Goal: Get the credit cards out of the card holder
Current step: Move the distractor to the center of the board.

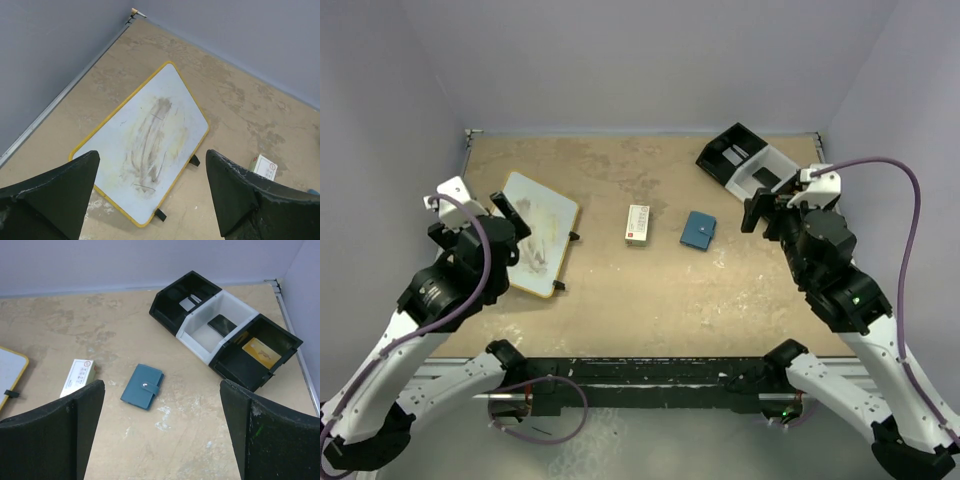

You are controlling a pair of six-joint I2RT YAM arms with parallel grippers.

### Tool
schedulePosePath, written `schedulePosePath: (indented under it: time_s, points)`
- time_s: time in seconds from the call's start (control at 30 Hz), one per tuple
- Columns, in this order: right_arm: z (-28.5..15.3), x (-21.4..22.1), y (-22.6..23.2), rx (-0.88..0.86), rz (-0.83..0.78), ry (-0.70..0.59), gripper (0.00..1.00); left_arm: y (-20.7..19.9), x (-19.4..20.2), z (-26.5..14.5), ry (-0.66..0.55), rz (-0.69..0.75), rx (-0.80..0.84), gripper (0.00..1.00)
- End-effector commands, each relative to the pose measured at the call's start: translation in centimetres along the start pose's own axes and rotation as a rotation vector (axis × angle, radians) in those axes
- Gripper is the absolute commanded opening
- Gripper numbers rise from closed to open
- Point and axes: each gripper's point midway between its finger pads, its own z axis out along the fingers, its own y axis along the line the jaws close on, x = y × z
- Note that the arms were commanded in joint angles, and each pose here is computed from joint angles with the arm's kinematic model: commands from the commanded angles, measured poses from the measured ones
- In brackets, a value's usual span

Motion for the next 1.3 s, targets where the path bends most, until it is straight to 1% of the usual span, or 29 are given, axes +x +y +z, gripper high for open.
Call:
schedulePosePath:
  time_s: [0.0, 0.13, 0.23, 0.33, 0.43, 0.57, 0.67, 0.73, 0.83, 0.93, 1.03, 1.13, 1.27]
  points:
    - [1.5, 0.3, 0.2, -0.004, 0.025, 0.003, 1.00, -2.0, 0.0, 1.6, 0.005, -0.003, -0.003, 0.85]
    - [3.4, 1.5, 0.1, 0.004, 0.036, 0.048, 1.00, -5.1, 2.4, 4.1, 0.092, 0.006, 0.035, 0.88]
    - [5.1, 3.0, -0.1, 0.014, 0.052, 0.103, 1.00, -8.5, 5.3, 6.6, 0.201, 0.003, 0.098, 0.89]
    - [7.0, 4.5, -0.2, 0.017, 0.079, 0.152, 1.00, -11.9, 8.7, 8.8, 0.310, 0.057, 0.148, 0.89]
    - [8.8, 6.5, -0.1, 0.012, 0.114, 0.209, 1.00, -15.1, 13.7, 10.8, 0.444, 0.107, 0.191, 0.88]
    - [10.5, 8.9, 0.0, -0.007, 0.160, 0.277, 1.00, -17.5, 20.8, 12.6, 0.599, 0.141, 0.235, 0.87]
    - [11.5, 10.6, 0.2, -0.024, 0.192, 0.324, 1.00, -17.9, 24.9, 13.3, 0.685, 0.171, 0.244, 0.86]
    - [11.9, 11.4, 0.4, -0.038, 0.208, 0.346, 1.00, -17.8, 26.8, 13.7, 0.723, 0.190, 0.240, 0.85]
    - [12.5, 12.5, 0.7, -0.052, 0.227, 0.379, 1.00, -18.1, 29.3, 13.9, 0.780, 0.205, 0.262, 0.85]
    - [12.8, 13.6, 0.8, -0.059, 0.240, 0.415, 1.00, -18.5, 31.2, 14.0, 0.828, 0.213, 0.280, 0.82]
    - [13.0, 14.5, 1.0, -0.064, 0.253, 0.447, 1.00, -18.1, 32.3, 14.0, 0.854, 0.212, 0.267, 0.79]
    - [13.1, 14.8, 1.2, -0.072, 0.265, 0.459, 1.00, -17.1, 32.1, 14.1, 0.836, 0.217, 0.229, 0.78]
    - [13.3, 15.1, 1.4, -0.078, 0.279, 0.468, 1.00, -13.9, 31.6, 14.6, 0.809, 0.247, 0.138, 0.78]
